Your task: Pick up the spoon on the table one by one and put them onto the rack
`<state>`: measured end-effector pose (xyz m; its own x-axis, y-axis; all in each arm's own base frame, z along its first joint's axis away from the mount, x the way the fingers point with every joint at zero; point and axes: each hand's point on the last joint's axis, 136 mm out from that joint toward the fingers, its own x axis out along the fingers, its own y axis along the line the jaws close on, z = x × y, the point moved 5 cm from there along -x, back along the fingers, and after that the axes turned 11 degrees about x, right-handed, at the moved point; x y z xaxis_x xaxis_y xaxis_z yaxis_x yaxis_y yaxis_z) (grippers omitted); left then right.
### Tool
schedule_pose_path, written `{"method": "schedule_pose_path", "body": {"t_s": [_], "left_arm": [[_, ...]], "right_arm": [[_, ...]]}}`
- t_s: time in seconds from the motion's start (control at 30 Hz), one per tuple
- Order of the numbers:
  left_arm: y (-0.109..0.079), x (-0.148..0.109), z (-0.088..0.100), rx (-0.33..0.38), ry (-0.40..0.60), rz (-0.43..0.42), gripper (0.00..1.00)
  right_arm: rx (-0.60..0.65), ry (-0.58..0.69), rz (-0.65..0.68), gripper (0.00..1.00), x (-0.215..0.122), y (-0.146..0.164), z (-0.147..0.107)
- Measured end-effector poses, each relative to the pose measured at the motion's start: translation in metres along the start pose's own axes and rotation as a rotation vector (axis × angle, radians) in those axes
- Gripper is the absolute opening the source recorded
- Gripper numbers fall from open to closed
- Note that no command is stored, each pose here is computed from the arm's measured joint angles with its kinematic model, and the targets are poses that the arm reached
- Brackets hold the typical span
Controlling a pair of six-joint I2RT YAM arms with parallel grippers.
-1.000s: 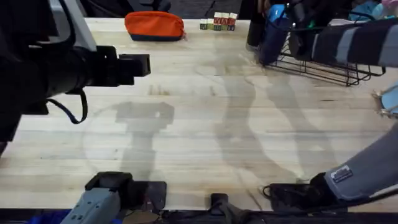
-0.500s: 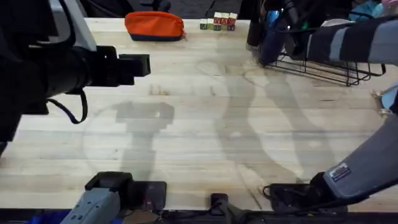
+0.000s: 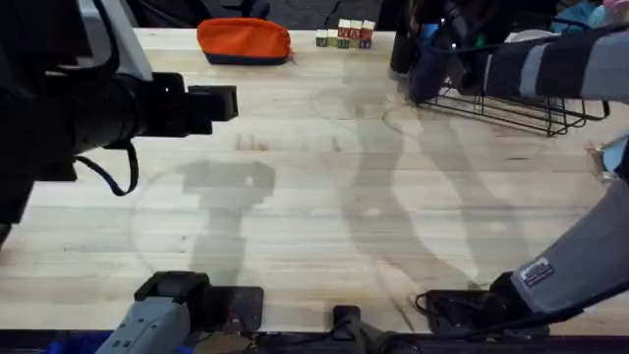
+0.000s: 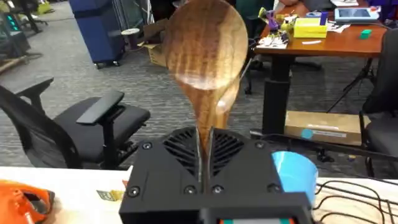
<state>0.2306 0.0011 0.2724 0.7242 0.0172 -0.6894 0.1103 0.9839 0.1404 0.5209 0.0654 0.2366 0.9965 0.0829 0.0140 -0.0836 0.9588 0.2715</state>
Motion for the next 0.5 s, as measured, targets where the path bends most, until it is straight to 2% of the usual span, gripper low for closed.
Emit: {"method": "schedule_pose_path", "body": {"t_s": [0.3, 0.5], "left_arm": [[0.0, 0.0, 0.0, 0.0, 0.0, 0.0, 0.994], [0.0, 0.0, 0.0, 0.0, 0.0, 0.0, 0.994]], "right_arm": [[-0.002, 0.046, -0.01, 0.032, 0.0, -0.002, -0.009], [-0.002, 0.073, 0.035, 0.032, 0.0, 0.003, -0.013]]}}
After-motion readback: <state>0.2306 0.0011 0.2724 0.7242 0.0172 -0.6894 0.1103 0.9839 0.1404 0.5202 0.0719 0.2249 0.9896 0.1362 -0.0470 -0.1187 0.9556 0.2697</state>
